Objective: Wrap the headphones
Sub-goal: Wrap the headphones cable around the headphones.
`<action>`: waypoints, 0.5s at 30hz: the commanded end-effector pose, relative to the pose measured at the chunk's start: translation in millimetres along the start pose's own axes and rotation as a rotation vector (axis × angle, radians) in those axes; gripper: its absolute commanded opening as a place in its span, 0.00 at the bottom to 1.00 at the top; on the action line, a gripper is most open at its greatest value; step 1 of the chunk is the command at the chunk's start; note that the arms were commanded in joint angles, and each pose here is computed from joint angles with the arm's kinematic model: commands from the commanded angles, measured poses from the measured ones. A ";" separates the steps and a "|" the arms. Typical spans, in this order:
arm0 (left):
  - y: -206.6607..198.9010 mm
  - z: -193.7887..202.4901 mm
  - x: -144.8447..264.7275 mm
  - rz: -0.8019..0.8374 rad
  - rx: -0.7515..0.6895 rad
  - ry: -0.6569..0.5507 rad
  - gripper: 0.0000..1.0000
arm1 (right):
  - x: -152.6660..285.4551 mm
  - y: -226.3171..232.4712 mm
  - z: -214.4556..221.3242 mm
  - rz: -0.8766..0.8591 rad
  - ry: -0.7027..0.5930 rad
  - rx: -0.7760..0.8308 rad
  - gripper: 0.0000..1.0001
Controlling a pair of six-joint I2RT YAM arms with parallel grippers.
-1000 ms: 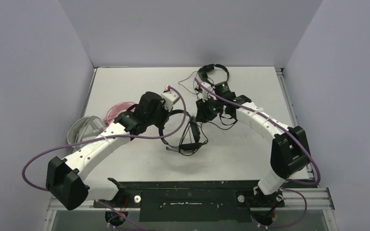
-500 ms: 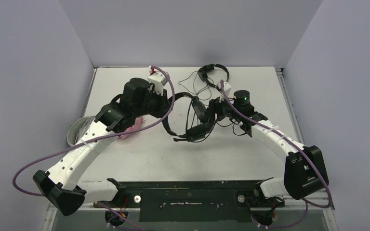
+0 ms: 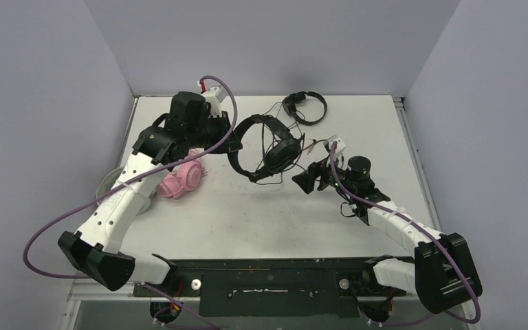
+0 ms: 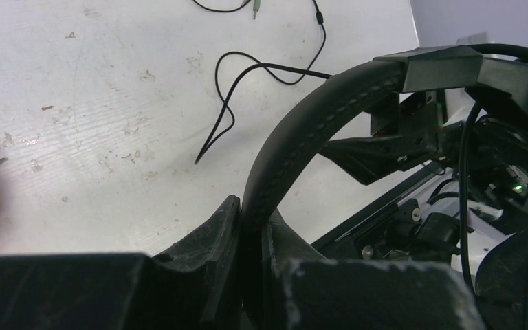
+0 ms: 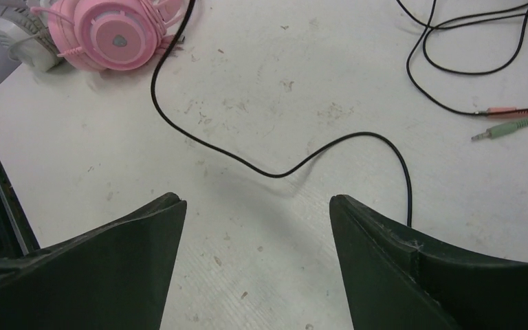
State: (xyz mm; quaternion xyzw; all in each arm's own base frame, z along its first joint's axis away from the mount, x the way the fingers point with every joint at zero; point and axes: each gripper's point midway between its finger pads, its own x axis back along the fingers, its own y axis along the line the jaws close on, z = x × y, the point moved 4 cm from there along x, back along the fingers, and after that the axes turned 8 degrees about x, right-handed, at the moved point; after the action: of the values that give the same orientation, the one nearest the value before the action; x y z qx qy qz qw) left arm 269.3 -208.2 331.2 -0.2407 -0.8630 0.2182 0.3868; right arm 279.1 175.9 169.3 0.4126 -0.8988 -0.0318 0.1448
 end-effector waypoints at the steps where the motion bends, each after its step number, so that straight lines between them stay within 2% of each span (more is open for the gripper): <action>1: -26.7 -25.4 27.1 0.133 0.077 -0.063 0.00 | 5.2 2.6 -19.2 -0.008 -0.161 0.060 0.80; 4: -30.5 -28.8 31.8 0.143 0.081 -0.074 0.00 | 7.2 14.9 -19.6 -0.078 -0.215 0.073 0.99; 9: -34.8 -35.0 36.6 0.147 0.088 -0.095 0.00 | -5.7 30.6 -23.5 -0.139 -0.255 0.076 1.00; 15: -33.6 -38.0 35.7 0.139 0.096 -0.112 0.00 | -45.2 54.5 -36.0 -0.137 -0.290 0.026 1.00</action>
State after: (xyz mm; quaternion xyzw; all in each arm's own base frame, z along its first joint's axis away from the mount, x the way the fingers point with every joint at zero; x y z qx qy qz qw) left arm 271.1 -204.1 361.0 -0.2429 -0.8516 0.2744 0.3748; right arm 260.0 219.1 163.0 0.4711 -0.8756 -0.0672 0.0831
